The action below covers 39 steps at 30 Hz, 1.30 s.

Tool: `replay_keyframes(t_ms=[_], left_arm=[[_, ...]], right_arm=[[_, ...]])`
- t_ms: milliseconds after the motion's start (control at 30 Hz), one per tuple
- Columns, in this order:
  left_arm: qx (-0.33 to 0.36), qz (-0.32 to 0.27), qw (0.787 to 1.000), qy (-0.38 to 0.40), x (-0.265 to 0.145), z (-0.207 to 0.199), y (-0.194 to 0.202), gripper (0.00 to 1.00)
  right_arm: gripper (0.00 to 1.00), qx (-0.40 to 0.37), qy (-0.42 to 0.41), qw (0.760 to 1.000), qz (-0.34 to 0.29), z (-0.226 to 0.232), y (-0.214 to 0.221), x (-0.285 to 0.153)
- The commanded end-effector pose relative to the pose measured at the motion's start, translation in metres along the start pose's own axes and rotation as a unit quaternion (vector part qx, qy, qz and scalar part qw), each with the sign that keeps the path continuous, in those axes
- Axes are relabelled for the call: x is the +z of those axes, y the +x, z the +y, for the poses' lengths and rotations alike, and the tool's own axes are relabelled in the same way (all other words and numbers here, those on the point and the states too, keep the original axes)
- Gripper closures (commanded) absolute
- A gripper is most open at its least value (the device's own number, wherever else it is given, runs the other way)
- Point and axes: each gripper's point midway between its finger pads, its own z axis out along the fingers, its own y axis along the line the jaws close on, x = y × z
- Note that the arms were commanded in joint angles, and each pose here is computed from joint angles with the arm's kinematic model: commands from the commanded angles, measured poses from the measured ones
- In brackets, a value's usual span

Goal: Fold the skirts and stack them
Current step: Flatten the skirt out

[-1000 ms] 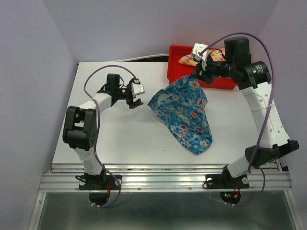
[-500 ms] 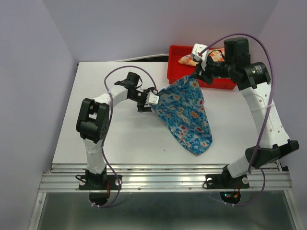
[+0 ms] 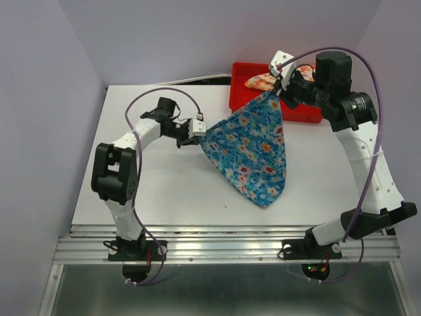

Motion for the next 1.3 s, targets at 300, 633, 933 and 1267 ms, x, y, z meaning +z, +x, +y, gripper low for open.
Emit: replay_keyframes(t_ms=[300, 633, 933, 1267], left_arm=[[-0.075, 0.043, 0.954, -0.286, -0.232, 0.06, -0.09, 1.0], [-0.109, 0.165, 0.886, -0.42, -0.303, 0.042, -0.052, 1.0], [-0.223, 0.168, 0.81, -0.515, -0.344, 0.116, 0.014, 1.0], [-0.192, 0.1, 0.754, -0.62, -0.421, 0.228, -0.012, 1.0]], right_arm=[[0.99, 0.031, 0.165, 0.984, -0.063, -0.057, -0.027, -0.013], [0.99, 0.083, 0.141, 0.982, -0.092, -0.049, -0.008, 0.035], [0.99, 0.118, 0.133, 0.977, -0.116, -0.082, 0.008, 0.136], [0.99, 0.082, 0.194, 0.956, -0.206, -0.158, -0.042, 0.19]])
